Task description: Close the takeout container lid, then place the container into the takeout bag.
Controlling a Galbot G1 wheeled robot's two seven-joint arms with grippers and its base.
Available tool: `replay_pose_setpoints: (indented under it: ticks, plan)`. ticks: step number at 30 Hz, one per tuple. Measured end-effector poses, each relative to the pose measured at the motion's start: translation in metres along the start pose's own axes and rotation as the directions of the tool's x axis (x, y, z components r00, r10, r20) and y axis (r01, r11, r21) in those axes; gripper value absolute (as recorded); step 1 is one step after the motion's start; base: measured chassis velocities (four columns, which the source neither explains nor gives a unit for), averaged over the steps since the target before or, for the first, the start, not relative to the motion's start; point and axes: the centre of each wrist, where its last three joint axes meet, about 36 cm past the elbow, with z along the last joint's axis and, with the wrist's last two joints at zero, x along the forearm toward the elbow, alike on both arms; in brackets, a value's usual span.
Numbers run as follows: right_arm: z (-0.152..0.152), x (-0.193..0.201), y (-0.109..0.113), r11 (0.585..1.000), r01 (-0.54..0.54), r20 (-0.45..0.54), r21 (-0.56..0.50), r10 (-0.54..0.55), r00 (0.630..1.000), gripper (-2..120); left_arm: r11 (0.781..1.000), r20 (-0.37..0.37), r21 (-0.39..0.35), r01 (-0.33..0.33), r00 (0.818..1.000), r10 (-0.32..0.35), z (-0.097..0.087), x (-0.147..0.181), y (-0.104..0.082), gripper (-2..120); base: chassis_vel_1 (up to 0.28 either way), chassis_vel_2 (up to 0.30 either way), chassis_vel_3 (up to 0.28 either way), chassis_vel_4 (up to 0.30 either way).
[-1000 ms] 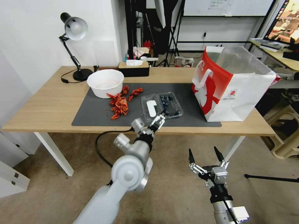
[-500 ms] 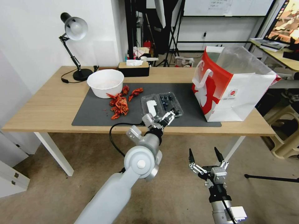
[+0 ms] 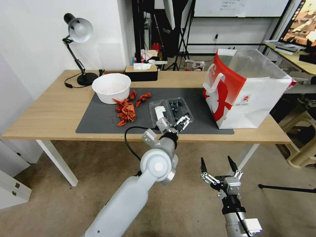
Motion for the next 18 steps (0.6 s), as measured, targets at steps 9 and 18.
replay_pose_setpoints:
  ticks: [9,18]
  plan:
    - [0.004,0.0,-0.001,1.0,-0.001,-0.001,0.001,0.001,1.0,100,0.999,0.006,-0.011,0.04,0.999,-0.04,-0.004,-0.008,0.003,100,0.0,0.0,0.0,0.0]
    - [0.004,0.001,0.0,1.0,-0.001,0.001,-0.001,0.001,1.0,100,0.998,0.006,-0.013,0.067,0.998,-0.067,-0.007,-0.014,0.005,100,0.0,0.0,0.0,0.0]
